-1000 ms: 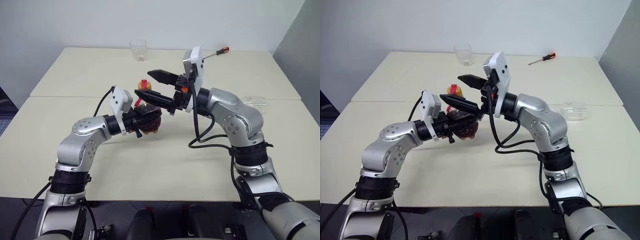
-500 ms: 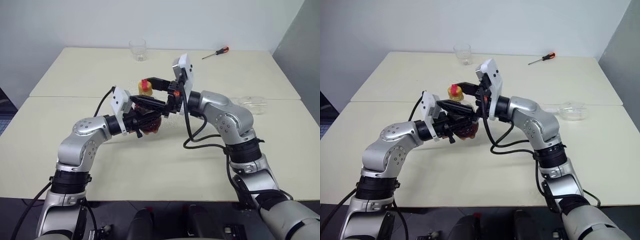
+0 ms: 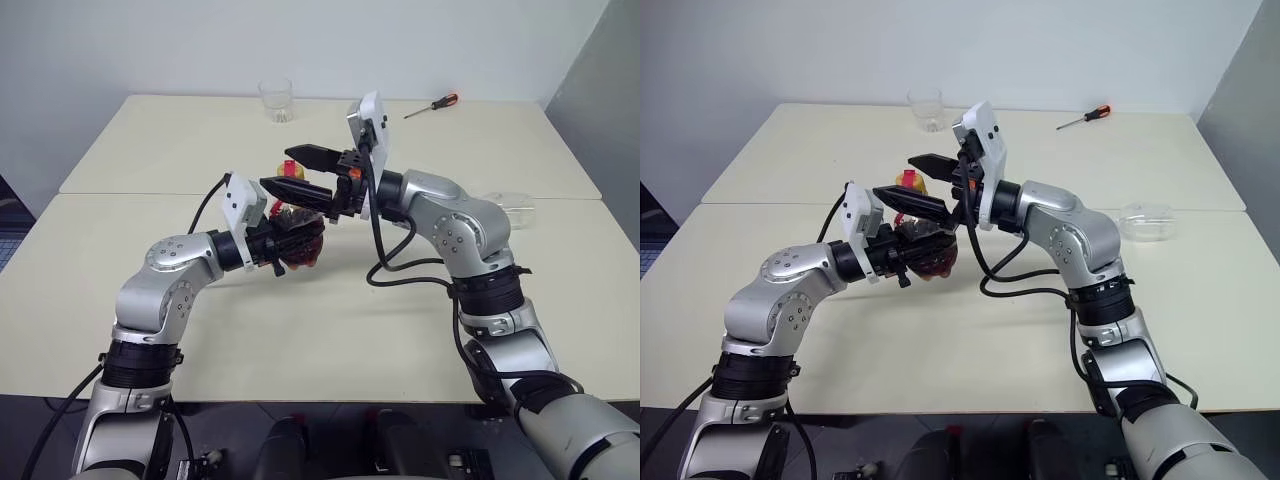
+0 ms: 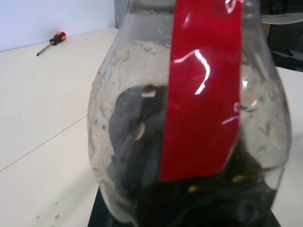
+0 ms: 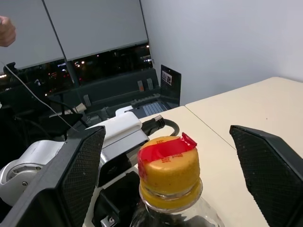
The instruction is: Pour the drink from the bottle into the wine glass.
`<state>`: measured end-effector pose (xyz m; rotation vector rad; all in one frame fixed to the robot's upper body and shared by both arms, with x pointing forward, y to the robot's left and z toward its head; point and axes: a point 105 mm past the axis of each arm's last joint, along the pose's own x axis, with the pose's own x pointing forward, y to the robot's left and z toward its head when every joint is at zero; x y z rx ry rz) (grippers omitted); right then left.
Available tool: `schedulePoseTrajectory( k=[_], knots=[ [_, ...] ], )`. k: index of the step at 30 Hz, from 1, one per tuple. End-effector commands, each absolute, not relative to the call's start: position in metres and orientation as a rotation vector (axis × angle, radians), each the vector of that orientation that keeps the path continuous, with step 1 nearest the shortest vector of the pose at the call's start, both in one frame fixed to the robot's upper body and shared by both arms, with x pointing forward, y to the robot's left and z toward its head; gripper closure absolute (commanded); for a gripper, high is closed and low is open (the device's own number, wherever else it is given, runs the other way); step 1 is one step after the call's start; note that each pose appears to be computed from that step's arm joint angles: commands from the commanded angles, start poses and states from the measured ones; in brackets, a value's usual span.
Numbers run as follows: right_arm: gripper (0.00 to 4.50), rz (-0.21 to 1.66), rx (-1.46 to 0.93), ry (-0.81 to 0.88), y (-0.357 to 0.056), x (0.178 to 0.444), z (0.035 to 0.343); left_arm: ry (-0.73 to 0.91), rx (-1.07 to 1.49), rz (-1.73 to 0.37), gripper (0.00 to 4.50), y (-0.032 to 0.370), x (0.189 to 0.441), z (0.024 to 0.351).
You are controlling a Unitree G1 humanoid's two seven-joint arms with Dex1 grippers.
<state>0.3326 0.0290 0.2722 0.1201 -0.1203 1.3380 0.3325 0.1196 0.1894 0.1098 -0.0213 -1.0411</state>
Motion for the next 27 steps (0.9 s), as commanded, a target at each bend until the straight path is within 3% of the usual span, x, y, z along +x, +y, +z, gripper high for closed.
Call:
schedulePoseTrajectory(
  k=[1, 7, 18, 27],
  knots=[
    [1.21, 1.373, 0.120, -0.173, 0.030, 0.326, 0.287, -0.093, 0.145, -1.086, 3.52, 0.111, 0.325, 0.205],
    [3.25, 1.382, 0.107, -0.169, 0.029, 0.325, 0.283, -0.094, 0.148, -1.087, 3.52, 0.111, 0.325, 0.206],
    [3.25, 1.459, 0.099, -0.205, 0.027, 0.315, 0.294, -0.079, 0.146, -1.100, 3.52, 0.112, 0.320, 0.202],
    [3.25, 1.754, -0.003, -0.265, 0.013, 0.293, 0.302, -0.073, 0.136, -1.182, 3.52, 0.103, 0.302, 0.197]
  ],
)
